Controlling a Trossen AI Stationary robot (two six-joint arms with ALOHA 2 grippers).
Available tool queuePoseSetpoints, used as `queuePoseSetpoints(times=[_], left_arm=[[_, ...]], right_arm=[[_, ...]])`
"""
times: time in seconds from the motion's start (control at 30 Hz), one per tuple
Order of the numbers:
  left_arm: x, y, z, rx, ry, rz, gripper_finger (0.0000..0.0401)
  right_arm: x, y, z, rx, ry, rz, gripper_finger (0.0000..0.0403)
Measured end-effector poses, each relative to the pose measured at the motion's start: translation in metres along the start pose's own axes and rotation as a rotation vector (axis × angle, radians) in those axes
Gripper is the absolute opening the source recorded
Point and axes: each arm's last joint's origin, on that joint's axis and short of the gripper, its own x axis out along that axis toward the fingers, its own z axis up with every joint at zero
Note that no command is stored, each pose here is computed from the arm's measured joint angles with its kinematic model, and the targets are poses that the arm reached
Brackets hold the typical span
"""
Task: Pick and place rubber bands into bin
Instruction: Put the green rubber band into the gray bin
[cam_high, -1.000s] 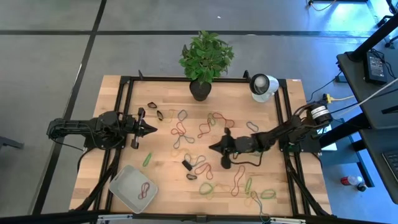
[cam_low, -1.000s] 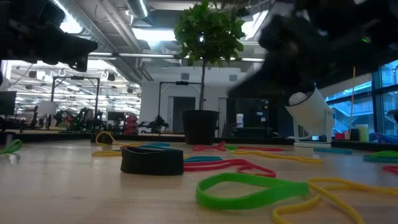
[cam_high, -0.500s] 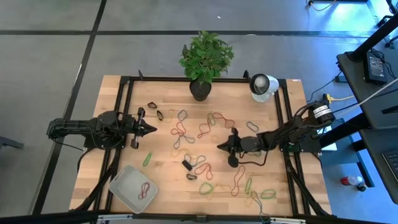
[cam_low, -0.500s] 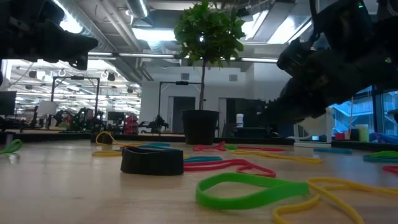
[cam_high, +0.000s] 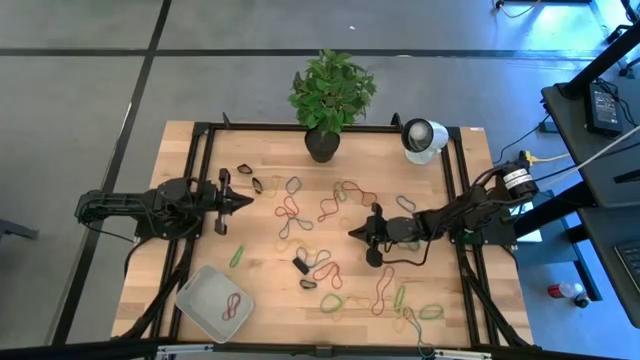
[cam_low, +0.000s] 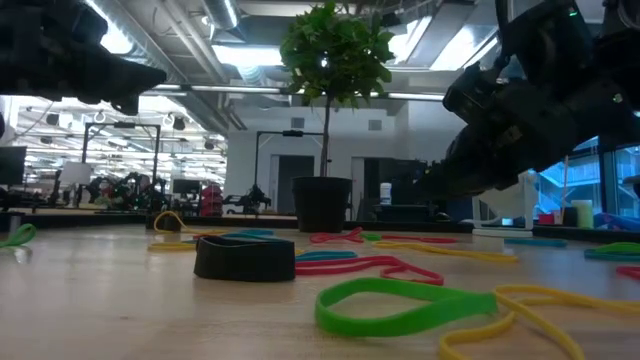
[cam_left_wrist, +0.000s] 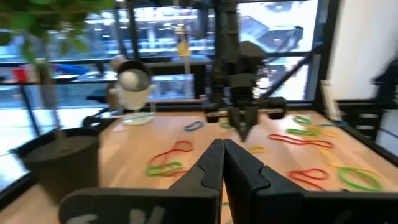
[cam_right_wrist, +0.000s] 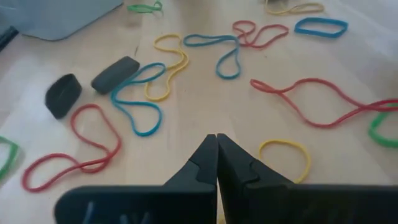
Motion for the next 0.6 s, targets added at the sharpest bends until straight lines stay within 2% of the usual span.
queuePoseSetpoints(times=[0.1,0.2,0.37,0.47,0.6], left_arm=[[0.0,0.003,0.0,0.008,0.002,0.092,0.0004],[0.0,0.005,0.0,0.0,0.002,0.161,0.0004],[0.0,0.005,0.0,0.031,0.005,0.165,0.0004],[0.0,0.005,0.0,0.012,0.003,0.166,0.0004],[0.0,0.005,0.0,-0.019,0.001,0.166,0.0004]], right_arm=[[0.001,-0.003,0.001,-0.09,-0.001,-0.011,0.0003],[0.0,-0.003,0.003,-0.099,-0.014,-0.01,0.0003],[-0.008,-0.004,0.017,-0.096,-0.065,-0.006,0.0002],[-0.017,-0.006,0.022,-0.115,-0.056,-0.008,0.0002],[-0.042,-0.015,0.012,-0.109,-0.072,0.036,0.0002]])
